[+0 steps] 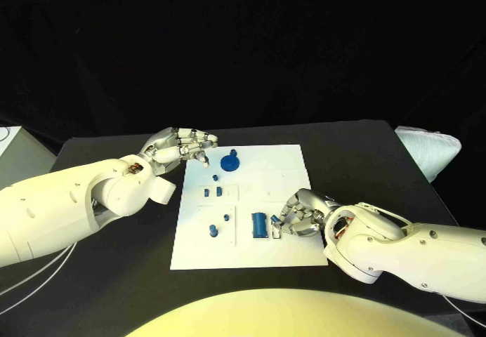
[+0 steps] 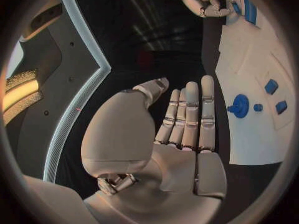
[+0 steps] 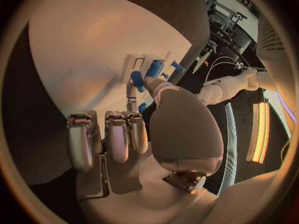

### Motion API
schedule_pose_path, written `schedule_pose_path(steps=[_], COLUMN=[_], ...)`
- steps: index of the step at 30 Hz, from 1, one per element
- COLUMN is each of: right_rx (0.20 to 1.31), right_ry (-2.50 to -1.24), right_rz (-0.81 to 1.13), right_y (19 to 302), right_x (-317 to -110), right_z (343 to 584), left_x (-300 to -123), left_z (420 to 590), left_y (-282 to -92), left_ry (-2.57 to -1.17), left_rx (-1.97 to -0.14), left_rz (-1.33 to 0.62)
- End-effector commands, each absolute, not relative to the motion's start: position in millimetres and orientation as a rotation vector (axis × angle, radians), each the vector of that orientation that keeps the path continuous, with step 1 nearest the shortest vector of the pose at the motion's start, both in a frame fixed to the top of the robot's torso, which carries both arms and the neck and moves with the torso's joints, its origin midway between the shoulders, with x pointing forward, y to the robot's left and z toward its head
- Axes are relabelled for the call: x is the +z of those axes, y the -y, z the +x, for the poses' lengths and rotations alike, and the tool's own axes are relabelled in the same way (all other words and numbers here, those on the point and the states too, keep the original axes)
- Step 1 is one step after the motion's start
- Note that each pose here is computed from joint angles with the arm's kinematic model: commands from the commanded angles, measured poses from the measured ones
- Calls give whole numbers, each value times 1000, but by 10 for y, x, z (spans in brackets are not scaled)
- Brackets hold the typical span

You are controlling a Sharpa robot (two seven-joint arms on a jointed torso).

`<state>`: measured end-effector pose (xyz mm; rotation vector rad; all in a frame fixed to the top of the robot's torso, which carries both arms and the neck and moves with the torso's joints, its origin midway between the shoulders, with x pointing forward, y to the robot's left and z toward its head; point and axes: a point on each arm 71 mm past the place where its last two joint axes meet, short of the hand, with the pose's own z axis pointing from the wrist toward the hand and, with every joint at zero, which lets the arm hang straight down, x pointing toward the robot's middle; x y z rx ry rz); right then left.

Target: Assemble the parts on the task board

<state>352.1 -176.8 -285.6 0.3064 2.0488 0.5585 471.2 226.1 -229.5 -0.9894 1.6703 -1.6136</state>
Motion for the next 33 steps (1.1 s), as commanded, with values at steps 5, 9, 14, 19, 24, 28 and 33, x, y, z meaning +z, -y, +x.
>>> schedule_pose_path(steps=[5, 9, 14, 19, 24, 28, 33], right_rx=[527, 518, 510, 509, 509, 503, 502], right_ry=[-2102, -2106, -2114, -2109, -2111, -2117, -2122], right_rz=[319, 319, 314, 305, 296, 279, 267], right_y=[1758, 1760, 1756, 1740, 1721, 1709, 1692], right_x=[-2908, -2918, -2931, -2935, -2940, -2945, -2947], right_z=[3508, 3512, 3520, 3533, 3538, 3538, 3535], left_x=[-2278, -2280, -2280, -2281, -2282, -2283, -2284], left_z=[4700, 4701, 4701, 4700, 4700, 4699, 4699], left_y=[-2230, -2228, -2223, -2223, -2224, -2224, -2232], left_ry=[-1670, -1672, -1673, -1675, -1677, -1678, -1679], left_rx=[-1650, -1650, -1652, -1651, -1645, -1643, -1639], left_rz=[-970, -970, -969, -969, -967, -967, -968])
